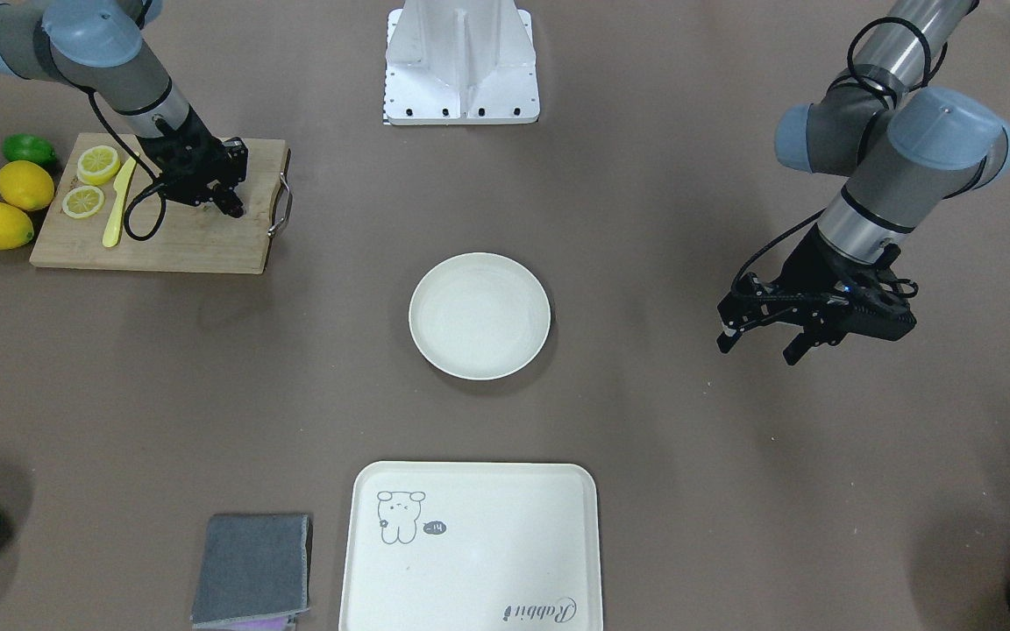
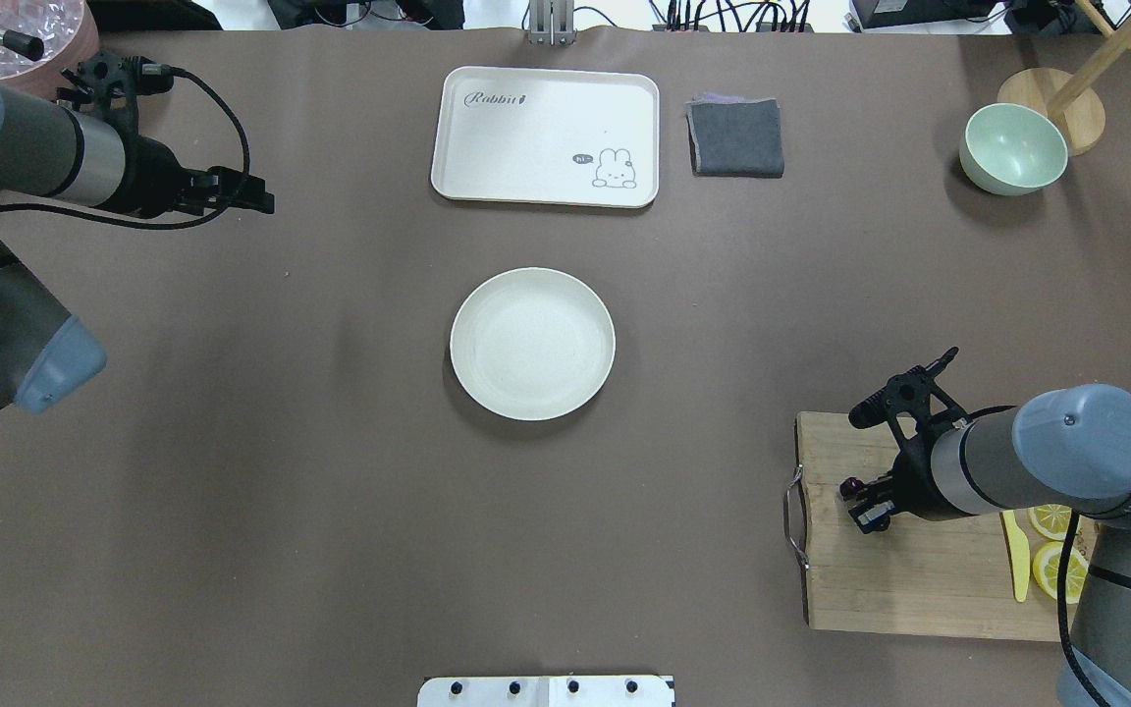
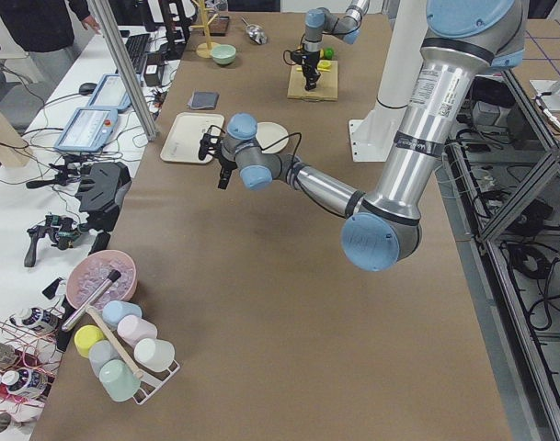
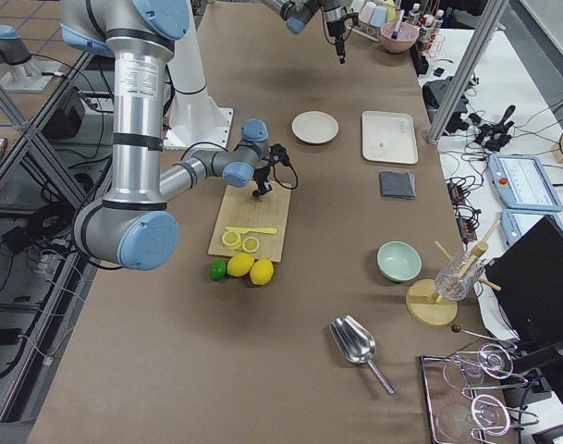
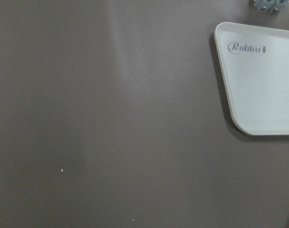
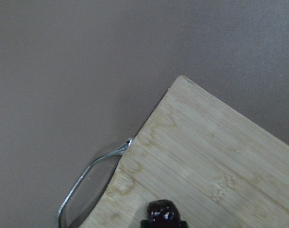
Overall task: Place red cherry on plate
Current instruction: 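Retract the left arm while the right gripper grasps the dark cherries on the board, then carry the cherries with the right gripper and lower them into the white bowl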
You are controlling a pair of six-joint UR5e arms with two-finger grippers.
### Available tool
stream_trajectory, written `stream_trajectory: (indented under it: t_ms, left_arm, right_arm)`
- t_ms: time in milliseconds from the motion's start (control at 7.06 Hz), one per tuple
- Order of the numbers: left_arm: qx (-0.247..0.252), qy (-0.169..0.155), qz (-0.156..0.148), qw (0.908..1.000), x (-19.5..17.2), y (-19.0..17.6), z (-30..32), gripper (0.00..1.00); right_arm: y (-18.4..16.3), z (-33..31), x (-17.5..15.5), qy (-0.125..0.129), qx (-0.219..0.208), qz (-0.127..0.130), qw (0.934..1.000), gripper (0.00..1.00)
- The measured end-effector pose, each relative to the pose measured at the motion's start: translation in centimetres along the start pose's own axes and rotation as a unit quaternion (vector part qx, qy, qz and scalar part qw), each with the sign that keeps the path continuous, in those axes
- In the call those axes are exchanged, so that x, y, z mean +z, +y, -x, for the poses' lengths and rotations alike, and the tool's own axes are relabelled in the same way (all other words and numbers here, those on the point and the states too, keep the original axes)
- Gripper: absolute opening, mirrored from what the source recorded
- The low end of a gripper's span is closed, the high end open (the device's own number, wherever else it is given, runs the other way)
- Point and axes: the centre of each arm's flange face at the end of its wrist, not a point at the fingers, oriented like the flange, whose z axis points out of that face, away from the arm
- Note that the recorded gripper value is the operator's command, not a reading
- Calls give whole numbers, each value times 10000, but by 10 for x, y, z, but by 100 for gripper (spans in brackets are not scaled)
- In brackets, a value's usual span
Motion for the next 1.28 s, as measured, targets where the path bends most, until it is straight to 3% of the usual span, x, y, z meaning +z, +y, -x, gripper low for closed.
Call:
stream_trajectory:
  t_ms: [283, 425, 992, 1275]
  left_arm:
    - [74, -243, 103, 9996, -3, -10, 14, 98]
    - [320, -463, 297, 9980, -7, -18, 29, 98]
    - [803, -1211, 876, 9855, -56, -49, 138, 98]
    - [686, -1632, 931, 9798, -96, -53, 219, 98]
  right_arm:
    - [-21, -9, -20, -143, 165, -100, 9997, 0]
    - [-44, -10, -35, -250, 293, -143, 9992, 0]
    - [-185, 70, -82, -247, 719, -127, 9970, 0]
    - [-259, 121, -68, -165, 1059, -103, 9942, 0]
